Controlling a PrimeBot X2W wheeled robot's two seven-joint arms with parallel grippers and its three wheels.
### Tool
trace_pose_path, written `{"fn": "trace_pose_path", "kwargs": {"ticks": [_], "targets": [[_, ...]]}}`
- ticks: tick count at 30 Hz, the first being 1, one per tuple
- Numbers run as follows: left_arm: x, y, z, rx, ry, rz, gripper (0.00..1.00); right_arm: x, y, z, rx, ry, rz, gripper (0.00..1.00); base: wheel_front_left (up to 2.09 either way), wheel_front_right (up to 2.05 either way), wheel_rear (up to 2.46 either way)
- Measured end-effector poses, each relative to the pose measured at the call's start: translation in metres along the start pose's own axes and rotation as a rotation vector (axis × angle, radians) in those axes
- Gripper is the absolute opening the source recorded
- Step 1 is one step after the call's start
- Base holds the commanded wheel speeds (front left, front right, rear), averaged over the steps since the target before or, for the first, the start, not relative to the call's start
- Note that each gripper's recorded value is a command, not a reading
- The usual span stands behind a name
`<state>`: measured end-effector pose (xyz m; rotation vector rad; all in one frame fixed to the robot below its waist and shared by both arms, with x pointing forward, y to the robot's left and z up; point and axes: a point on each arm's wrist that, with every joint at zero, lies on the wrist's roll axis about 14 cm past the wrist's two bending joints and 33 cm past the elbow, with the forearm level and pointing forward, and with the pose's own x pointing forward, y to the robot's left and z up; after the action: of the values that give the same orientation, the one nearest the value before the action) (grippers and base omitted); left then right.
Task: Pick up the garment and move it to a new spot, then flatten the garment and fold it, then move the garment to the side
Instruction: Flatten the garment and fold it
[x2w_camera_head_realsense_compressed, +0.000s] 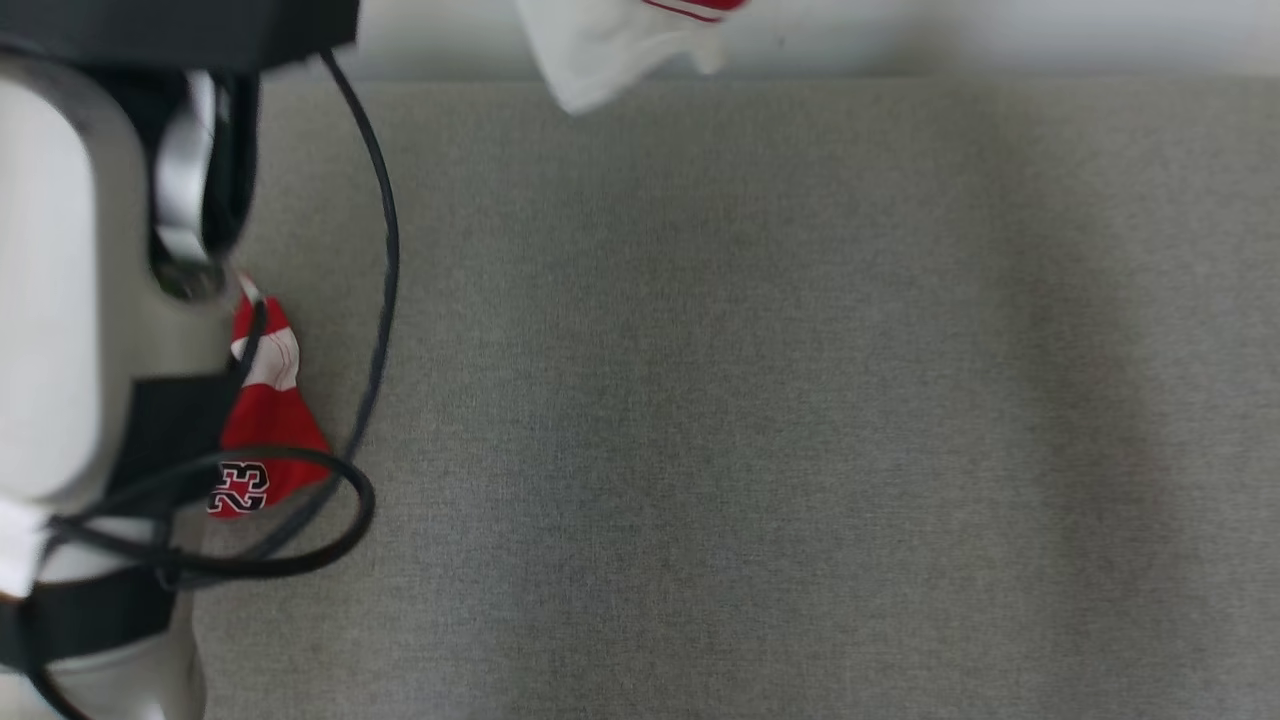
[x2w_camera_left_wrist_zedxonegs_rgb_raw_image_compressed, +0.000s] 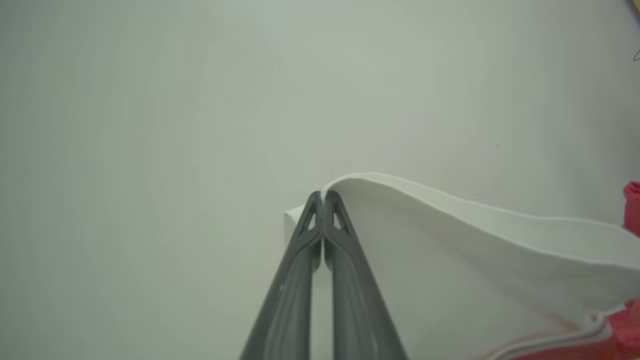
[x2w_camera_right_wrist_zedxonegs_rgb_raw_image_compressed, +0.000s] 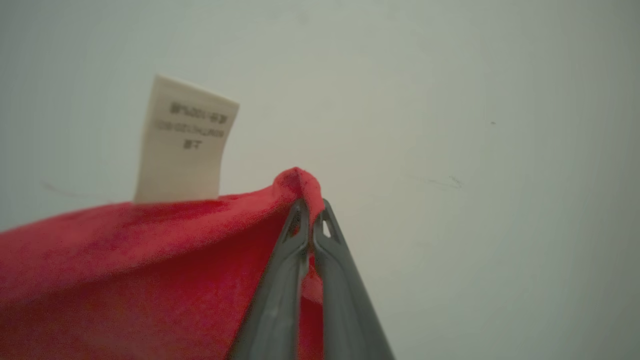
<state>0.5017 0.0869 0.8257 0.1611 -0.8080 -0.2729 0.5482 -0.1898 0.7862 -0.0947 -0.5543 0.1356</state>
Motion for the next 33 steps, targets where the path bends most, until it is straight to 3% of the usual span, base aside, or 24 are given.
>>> {"fn": "trace_pose_path", "kwargs": {"ticks": [3, 7, 9, 12, 16, 23, 33], "targets": [[-0.044, -0.015, -0.084, -0.017, 0.209, -0.055, 0.00, -0.035, -0.007, -0.095, 0.008, 0.230, -0.021, 0.00, 0.00, 0.00, 0.00], [-0.161, -0.038, -0.196, -0.080, 0.601, -0.083, 0.00, -0.113, 0.006, -0.208, 0.039, 0.553, -0.010, 0.00, 0.00, 0.00, 0.00], [-0.224, -0.047, -0.228, -0.110, 0.767, -0.074, 0.00, -0.151, 0.018, -0.247, 0.072, 0.680, -0.005, 0.00, 0.00, 0.00, 0.00], [-0.282, -0.058, -0.247, -0.149, 0.904, -0.054, 0.00, -0.194, 0.032, -0.280, 0.120, 0.801, -0.012, 0.00, 0.00, 0.00, 0.00], [-0.306, -0.052, -0.244, -0.155, 0.932, 0.010, 0.00, -0.215, 0.042, -0.283, 0.152, 0.821, -0.018, 0.00, 0.00, 0.00, 0.00], [-0.338, -0.044, -0.218, -0.159, 0.958, 0.093, 0.00, -0.226, 0.042, -0.252, 0.150, 0.750, -0.022, 0.00, 0.00, 0.00, 0.00], [-0.363, -0.064, -0.179, -0.239, 0.950, 0.159, 0.00, -0.286, 0.027, -0.222, 0.116, 0.771, -0.122, 0.00, 0.00, 0.00, 0.00]]}}
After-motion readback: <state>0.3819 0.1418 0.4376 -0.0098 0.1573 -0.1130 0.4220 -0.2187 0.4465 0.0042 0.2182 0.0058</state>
